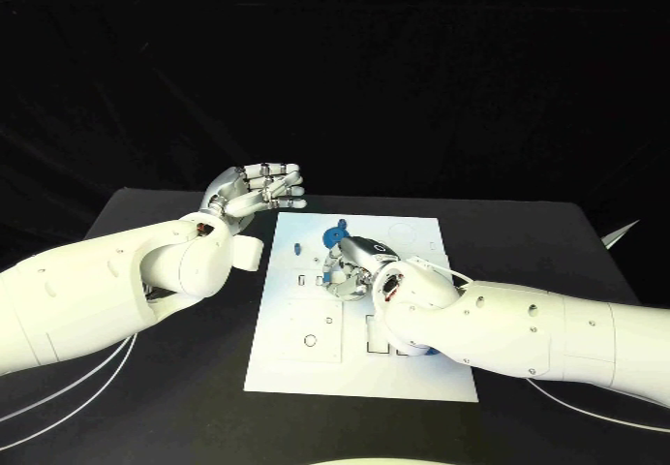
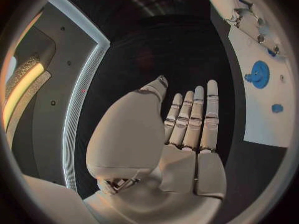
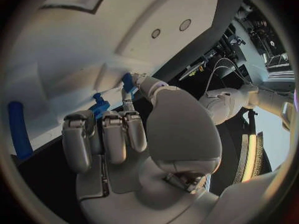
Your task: Assemble the parts on the task board
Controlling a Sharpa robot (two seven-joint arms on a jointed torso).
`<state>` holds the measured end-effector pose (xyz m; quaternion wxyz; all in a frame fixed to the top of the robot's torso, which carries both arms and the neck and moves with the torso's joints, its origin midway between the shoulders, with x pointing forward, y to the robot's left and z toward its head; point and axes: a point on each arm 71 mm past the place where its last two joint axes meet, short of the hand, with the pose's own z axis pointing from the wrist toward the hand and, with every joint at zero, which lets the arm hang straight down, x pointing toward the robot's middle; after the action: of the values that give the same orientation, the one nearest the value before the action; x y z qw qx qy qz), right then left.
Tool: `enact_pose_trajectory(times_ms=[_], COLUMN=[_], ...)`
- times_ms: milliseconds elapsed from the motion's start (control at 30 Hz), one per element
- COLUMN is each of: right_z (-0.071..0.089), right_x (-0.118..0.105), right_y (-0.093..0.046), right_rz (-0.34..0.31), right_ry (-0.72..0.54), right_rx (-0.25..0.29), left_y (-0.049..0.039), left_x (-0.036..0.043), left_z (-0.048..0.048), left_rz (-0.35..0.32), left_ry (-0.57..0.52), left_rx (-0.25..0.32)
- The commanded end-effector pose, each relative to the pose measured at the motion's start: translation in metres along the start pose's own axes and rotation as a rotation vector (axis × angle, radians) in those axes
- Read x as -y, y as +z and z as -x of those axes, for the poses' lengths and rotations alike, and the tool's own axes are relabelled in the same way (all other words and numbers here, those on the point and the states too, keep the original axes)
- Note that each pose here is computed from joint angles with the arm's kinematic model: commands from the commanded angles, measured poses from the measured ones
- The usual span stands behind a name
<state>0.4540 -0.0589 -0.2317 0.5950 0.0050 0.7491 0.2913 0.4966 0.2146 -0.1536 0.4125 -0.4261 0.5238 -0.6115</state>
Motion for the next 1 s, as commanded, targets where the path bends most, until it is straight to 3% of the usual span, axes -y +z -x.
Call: enact_pose_trajectory(times_ms=[33, 1000], right_z=[-0.0037, -0.005], right_x=[0.0013, -0.001], right_y=[-0.0005, -0.0002], right_rz=[-0.005, 0.022], right_ry=[-0.019, -0.023], right_rx=[-0.029, -0.032], left_y=[0.0001, -0.0001], left_x=[0.001, 0.0004], left_z=[-0.0019, 0.0004], left_rz=[-0.006, -0.001], left_ry=[-0.008, -0.006], left_rx=[-0.018, -0.015])
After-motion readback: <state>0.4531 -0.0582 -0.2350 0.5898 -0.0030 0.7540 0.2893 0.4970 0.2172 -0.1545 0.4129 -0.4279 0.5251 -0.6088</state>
